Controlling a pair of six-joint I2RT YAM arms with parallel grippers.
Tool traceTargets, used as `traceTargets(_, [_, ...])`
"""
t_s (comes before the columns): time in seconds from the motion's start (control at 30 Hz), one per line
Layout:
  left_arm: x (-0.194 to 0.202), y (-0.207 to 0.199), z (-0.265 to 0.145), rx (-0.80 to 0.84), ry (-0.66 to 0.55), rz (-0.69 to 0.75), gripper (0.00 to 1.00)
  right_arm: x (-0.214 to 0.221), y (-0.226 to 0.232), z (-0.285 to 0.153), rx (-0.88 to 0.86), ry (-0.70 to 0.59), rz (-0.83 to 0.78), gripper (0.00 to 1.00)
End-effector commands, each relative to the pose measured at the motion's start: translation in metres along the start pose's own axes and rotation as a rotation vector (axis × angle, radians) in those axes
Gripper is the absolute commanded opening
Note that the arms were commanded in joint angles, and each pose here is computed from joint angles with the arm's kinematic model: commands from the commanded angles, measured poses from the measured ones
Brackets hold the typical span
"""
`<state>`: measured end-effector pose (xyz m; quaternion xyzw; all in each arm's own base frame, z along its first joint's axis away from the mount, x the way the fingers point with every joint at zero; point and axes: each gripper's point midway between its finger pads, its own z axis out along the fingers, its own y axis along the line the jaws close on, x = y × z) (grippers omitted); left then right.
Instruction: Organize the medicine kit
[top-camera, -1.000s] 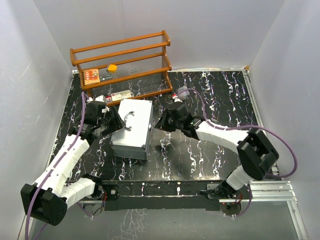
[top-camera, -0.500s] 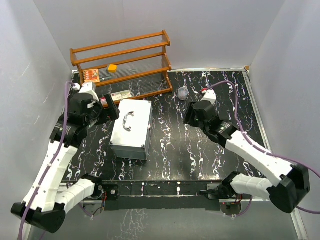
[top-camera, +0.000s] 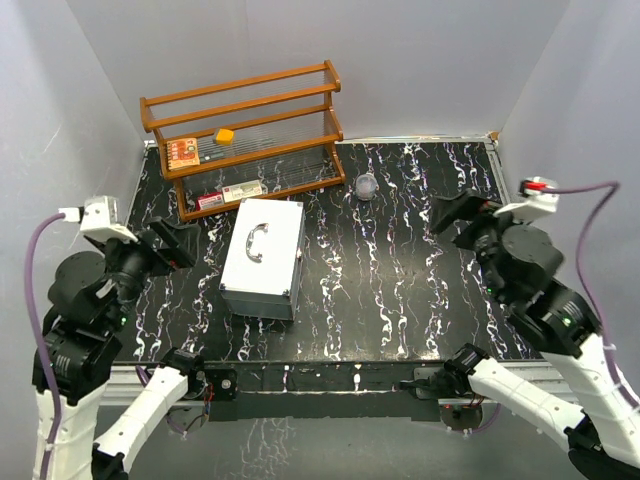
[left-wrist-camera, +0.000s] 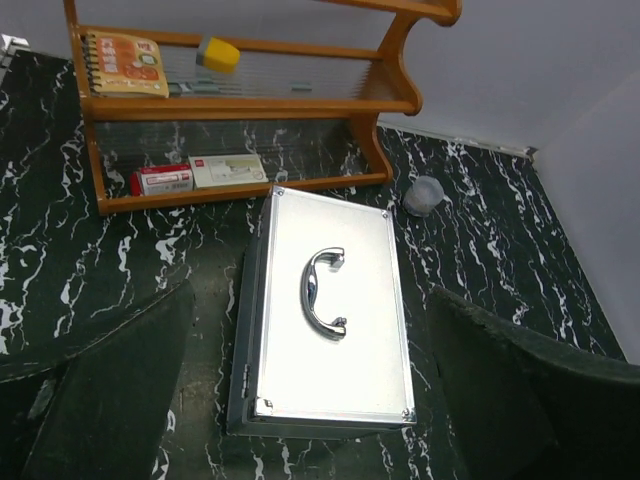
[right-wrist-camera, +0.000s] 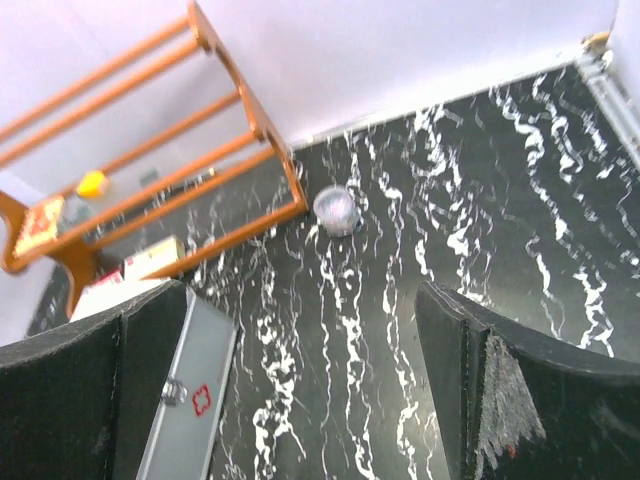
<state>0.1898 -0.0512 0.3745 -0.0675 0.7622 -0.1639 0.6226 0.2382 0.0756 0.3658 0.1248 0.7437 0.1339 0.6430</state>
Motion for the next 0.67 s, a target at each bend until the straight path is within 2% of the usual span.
traceTargets(0.0, [-0.018,0.01,-0.018,-0.053,-0.048,0.04,0.99,-0.039,-0.015,-0.018,0.043,-0.106,-0.004,0.98])
traceTargets(0.2, [-0.039,0.014,-0.04,-0.076,-0.087,0.074,0.99,-0.062,-0.019,-0.033,0.044,-0.161,0.019,0.98])
traceTargets(0.63, [-0.039,0.019,-0.047,-0.093,-0.103,0.071,0.99,-0.071,-0.018,-0.045,-0.005,-0.188,0.065,0.98])
